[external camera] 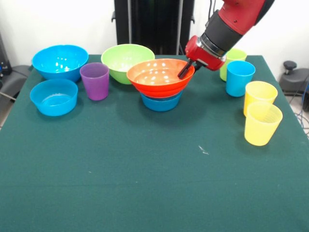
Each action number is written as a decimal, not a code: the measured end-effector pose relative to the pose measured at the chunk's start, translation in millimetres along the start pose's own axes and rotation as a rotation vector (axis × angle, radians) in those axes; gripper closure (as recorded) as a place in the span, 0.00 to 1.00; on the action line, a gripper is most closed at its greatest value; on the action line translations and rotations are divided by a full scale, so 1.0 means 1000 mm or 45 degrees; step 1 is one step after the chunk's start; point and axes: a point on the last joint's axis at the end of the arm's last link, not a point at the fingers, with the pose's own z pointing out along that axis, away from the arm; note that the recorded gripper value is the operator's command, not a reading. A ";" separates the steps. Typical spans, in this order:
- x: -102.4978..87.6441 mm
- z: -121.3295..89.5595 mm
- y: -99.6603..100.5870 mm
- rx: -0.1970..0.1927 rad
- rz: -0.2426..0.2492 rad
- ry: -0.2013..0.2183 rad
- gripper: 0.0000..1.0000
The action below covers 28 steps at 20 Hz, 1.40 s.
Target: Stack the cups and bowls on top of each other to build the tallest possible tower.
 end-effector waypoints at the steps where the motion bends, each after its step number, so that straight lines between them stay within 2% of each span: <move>1: 0.000 0.000 0.000 0.000 0.000 0.000 1.00; 28: 0.010 0.008 0.001 0.025 -0.013 0.053 1.00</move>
